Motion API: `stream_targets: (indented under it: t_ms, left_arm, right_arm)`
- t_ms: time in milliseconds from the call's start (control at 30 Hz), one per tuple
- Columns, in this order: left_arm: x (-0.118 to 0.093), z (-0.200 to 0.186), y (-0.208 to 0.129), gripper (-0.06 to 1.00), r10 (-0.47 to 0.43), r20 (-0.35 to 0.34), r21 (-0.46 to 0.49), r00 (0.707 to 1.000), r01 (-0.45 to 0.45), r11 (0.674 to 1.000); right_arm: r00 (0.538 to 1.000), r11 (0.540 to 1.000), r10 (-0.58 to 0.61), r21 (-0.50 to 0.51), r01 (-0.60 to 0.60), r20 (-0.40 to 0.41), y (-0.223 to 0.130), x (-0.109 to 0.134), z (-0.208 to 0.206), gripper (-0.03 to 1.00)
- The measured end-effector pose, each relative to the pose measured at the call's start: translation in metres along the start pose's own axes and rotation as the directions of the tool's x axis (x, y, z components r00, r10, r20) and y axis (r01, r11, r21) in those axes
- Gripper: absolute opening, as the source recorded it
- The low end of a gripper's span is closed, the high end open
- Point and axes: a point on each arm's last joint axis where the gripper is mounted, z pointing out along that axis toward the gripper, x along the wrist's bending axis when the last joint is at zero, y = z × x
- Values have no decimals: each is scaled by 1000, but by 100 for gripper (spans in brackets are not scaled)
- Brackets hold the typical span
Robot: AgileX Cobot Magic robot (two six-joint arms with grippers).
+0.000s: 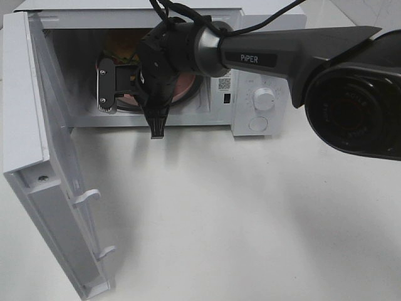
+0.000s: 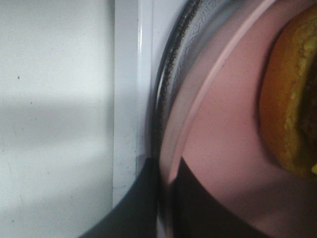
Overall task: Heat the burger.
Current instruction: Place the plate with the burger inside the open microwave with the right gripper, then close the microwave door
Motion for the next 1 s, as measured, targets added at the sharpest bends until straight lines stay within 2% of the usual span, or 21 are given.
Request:
stream_targets:
  t_ms: [200, 267, 367, 433, 500, 600, 667, 1000]
  left_arm:
    - [0, 0, 0, 97, 0, 0, 0, 1000, 0, 1000]
    - [0, 0, 0, 97, 0, 0, 0, 1000, 0, 1000]
    - [0, 0, 0, 97, 0, 0, 0, 1000, 0, 1000]
    - [0, 0, 0, 97, 0, 0, 0, 1000, 0, 1000]
    - [0, 0, 0, 97, 0, 0, 0, 1000, 0, 1000]
    - [0, 0, 0, 97, 0, 0, 0, 1000, 0, 1000]
    - [0, 0, 0, 97, 0, 0, 0, 1000, 0, 1000]
    - [0, 0, 0, 97, 0, 0, 0, 1000, 0, 1000]
  right_arm:
    - [1000, 1000, 4, -2, -4, 2, 0, 0, 0, 7]
    - [1000, 1000, 19, -7, -19, 13, 1, -1, 0, 12]
    - [1000, 1000, 19, -8, -19, 17, 1, -2, 0, 14]
    - [999, 1000, 26, -15, -25, 25, 2, -3, -1, 18]
    - [999, 999, 45, -19, -45, 29, 2, -4, -1, 30]
    - [998, 999, 48, -19, -48, 29, 2, -4, -1, 33]
    - [997, 998, 68, -20, -67, 31, 2, -5, -2, 41]
    - [998, 998, 64, -23, -64, 20, -2, 1, -8, 48]
